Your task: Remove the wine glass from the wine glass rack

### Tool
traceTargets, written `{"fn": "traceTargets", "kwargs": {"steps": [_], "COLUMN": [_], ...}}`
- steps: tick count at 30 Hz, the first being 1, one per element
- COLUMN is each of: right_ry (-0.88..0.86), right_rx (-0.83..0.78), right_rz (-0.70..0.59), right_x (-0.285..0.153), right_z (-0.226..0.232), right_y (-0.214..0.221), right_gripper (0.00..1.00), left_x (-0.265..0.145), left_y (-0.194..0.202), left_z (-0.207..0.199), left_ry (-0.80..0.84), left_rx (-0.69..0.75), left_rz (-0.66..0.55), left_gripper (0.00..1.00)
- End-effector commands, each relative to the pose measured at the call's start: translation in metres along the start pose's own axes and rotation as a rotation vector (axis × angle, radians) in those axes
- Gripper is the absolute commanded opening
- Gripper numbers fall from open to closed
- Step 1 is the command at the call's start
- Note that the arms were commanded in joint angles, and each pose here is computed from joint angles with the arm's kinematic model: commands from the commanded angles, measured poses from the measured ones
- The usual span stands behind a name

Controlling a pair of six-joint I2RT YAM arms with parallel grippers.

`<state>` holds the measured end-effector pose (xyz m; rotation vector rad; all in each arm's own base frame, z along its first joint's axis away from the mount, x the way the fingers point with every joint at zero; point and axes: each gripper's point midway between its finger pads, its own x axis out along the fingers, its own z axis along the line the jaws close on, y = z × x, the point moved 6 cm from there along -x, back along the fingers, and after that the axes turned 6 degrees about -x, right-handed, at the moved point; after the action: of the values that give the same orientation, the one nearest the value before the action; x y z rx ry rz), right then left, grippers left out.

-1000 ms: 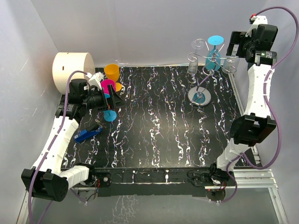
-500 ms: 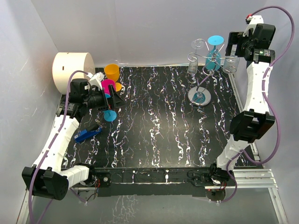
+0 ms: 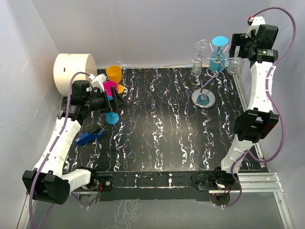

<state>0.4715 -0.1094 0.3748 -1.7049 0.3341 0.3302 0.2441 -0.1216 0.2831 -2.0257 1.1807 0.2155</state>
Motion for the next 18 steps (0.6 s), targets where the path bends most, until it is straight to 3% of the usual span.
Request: {"fn": "traceTargets", "kwargs": {"steps": [1, 14, 18], "right_ry": [0.021, 0.0, -0.002], "right_rx": [-0.038, -0.039, -0.038], "right_rz": [-0.108, -0.105, -0.1], "right_x": [-0.0089, -0.001, 0.0006], "right_z": [-0.0043, 0.0002, 0.0009], "right_y": [-0.0309, -0.0298, -0.0284], "right_gripper": [0.86, 0.82, 0.76], "left_x": [-0.005, -0.0039, -0.0036], "left_y": [-0.0076, -0.007, -0.0065], "left_z": [-0.0083, -0.006, -0.0051], "left_ry": [0.021, 0.014, 0.009], "left_rx": [0.033, 0.03, 0.031], "left_rz": [-0.027, -0.024, -0.022], "left_gripper": [0.97, 0.97, 0.97]}}
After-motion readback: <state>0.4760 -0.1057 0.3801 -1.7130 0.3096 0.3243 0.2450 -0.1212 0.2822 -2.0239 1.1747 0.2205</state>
